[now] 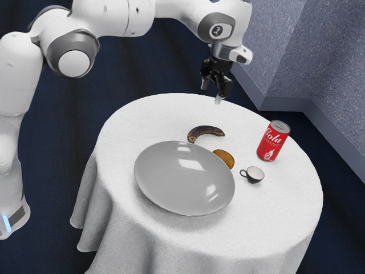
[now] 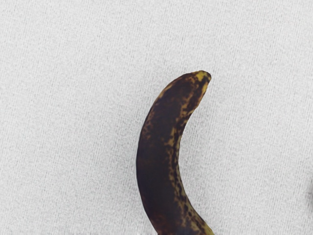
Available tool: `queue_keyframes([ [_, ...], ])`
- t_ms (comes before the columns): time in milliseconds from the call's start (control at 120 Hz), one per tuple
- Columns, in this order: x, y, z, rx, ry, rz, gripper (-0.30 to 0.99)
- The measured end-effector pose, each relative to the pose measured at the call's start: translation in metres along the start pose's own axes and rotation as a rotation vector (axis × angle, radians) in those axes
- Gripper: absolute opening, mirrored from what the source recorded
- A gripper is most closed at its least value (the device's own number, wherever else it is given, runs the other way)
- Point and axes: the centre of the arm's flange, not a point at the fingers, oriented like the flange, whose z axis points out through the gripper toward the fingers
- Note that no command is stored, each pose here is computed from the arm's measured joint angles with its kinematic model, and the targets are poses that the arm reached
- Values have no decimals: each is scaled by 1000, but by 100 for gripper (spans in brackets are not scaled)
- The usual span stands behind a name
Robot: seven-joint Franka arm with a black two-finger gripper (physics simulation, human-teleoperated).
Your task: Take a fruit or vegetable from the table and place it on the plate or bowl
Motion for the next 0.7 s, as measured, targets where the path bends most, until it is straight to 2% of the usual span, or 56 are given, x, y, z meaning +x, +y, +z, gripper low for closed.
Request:
queue_keyframes([
  [125,2,1,29,-17,-32,-61,69],
  [433,6,1,48,-40,-67,-166,69],
  [542,-12,2,72,-32,-100,-160,69],
  [700,-19,-1,83,-16,-83,-144,69],
])
